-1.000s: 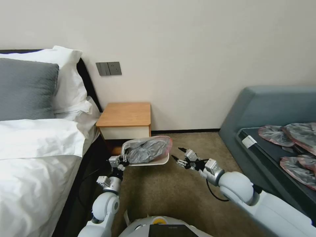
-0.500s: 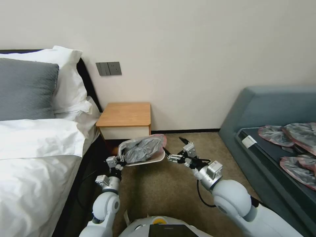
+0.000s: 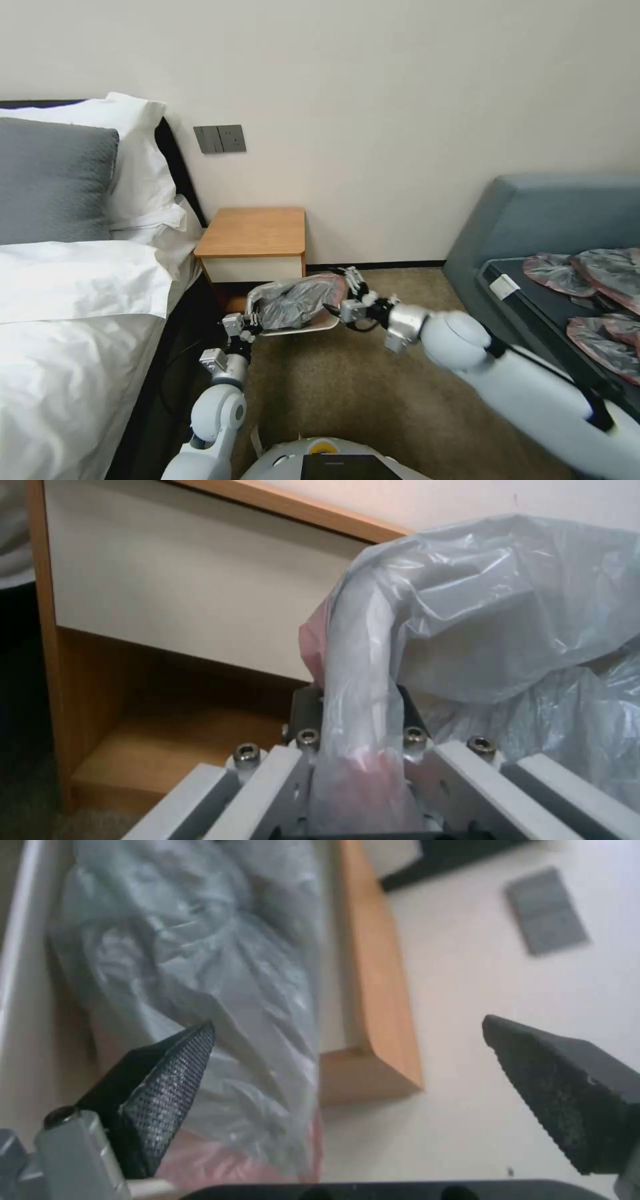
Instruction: Pick up the garbage bag from the table and place it over the trash can.
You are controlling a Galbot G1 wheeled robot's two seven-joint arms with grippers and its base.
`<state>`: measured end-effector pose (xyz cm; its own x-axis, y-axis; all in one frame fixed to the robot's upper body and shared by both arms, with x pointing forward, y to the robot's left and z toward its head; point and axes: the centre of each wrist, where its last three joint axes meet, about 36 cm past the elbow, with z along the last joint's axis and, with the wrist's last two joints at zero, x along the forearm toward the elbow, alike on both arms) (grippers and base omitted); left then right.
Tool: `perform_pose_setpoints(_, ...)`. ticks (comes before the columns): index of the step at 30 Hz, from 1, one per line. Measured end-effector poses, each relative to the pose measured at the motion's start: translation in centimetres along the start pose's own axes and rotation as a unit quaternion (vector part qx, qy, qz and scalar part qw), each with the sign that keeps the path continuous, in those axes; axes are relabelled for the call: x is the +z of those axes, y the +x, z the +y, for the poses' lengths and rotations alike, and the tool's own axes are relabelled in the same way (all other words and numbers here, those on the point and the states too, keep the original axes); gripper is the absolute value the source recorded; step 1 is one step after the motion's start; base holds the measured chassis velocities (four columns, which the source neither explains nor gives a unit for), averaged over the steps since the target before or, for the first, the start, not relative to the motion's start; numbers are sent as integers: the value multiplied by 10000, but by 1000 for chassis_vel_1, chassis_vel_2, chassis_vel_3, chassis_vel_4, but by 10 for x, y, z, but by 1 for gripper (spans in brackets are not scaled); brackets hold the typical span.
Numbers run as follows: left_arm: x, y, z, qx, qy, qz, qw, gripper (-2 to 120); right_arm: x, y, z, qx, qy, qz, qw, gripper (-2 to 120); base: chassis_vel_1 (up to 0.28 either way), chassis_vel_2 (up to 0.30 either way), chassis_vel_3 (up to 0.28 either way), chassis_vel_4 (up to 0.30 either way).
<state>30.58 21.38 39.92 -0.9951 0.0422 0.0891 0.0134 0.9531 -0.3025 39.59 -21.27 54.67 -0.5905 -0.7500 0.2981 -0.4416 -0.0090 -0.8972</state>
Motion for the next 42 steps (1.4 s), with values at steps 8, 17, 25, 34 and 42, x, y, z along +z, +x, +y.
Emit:
perform_pose_setpoints(8, 2, -4, -2, -31, -67, 91, 9999, 4, -8, -29, -3, -578, 287, -69, 9979, 100, 0, 0, 0, 0)
perform_pose_setpoints(17, 5, -8, -5, -148, -23, 161, 9998, 4, -6, -46, -8, -1220, 247, -75, 9922, 100, 0, 0, 0, 0)
perform_pose_setpoints(25, 1, -8, -7, -195, 11, 184, 9996, 4, 4, -45, -6, -1402, 661, 42, 9879, 100, 0, 0, 0, 0)
perform_pose_setpoints(34, -3, -6, -10, -211, 95, 255, 9994, 4, 17, -48, -8, -1332, 1201, 236, 9835, 100, 0, 0, 0, 0)
perform_pose_setpoints(42, -2, -4, -12, -196, 134, 282, 9993, 4, 19, -54, -2, -1243, 1381, 262, 9822, 100, 0, 0, 0, 0)
